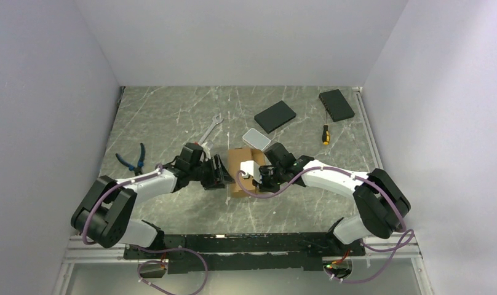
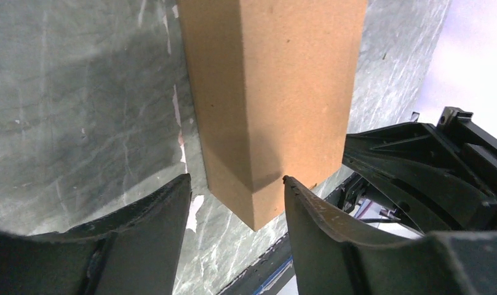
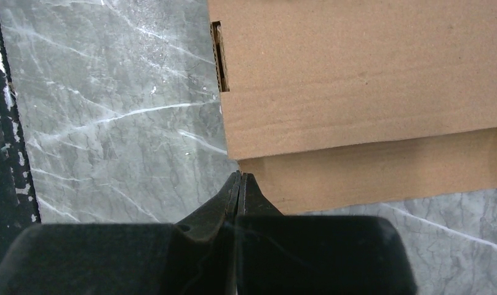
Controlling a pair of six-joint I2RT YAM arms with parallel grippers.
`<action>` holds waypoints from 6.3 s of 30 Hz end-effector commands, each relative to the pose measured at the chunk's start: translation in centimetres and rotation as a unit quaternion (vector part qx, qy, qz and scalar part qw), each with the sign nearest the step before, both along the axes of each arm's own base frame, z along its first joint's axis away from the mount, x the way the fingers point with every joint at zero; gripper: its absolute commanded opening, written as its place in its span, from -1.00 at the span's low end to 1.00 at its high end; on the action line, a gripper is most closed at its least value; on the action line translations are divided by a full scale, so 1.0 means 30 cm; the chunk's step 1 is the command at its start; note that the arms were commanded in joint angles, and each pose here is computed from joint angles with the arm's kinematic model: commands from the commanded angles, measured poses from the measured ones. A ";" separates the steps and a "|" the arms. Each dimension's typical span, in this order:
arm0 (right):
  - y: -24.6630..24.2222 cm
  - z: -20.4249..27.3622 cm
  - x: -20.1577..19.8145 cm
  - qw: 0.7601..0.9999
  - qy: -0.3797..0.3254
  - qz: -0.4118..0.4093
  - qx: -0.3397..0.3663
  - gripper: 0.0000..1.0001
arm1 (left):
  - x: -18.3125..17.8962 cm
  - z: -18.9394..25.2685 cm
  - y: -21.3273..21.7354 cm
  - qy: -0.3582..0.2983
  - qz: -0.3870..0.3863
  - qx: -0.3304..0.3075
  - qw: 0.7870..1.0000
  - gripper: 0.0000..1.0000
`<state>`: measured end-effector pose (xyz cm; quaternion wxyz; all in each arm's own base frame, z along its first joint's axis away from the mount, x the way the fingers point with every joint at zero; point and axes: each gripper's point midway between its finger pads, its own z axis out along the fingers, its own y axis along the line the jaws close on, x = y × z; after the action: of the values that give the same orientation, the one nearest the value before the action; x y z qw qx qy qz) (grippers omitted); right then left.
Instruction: Fold the paper box
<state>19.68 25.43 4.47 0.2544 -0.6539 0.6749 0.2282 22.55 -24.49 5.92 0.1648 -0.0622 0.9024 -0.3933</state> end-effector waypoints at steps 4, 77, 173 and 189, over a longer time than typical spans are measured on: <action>0.014 0.036 -0.027 0.997 -0.023 0.062 0.028 -1.00 | 0.003 -0.021 0.004 0.009 0.000 0.015 1.000 0.08; 0.061 0.136 0.024 0.998 0.012 -0.023 0.061 -0.26 | -0.015 -0.087 -0.026 0.038 -0.020 0.006 0.999 -0.08; 0.065 0.120 0.652 0.955 0.040 -0.269 0.119 -0.67 | 0.011 0.101 0.089 -0.048 0.033 0.055 0.997 -0.26; 0.065 0.068 0.564 0.967 0.076 -0.222 0.102 -0.93 | -0.278 -0.004 0.015 0.038 -0.015 -0.024 0.999 -0.95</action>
<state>37.52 26.97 6.27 0.3190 -0.4215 0.8069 0.2636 15.42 -21.68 5.36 0.1393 -0.0810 0.9128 -0.3753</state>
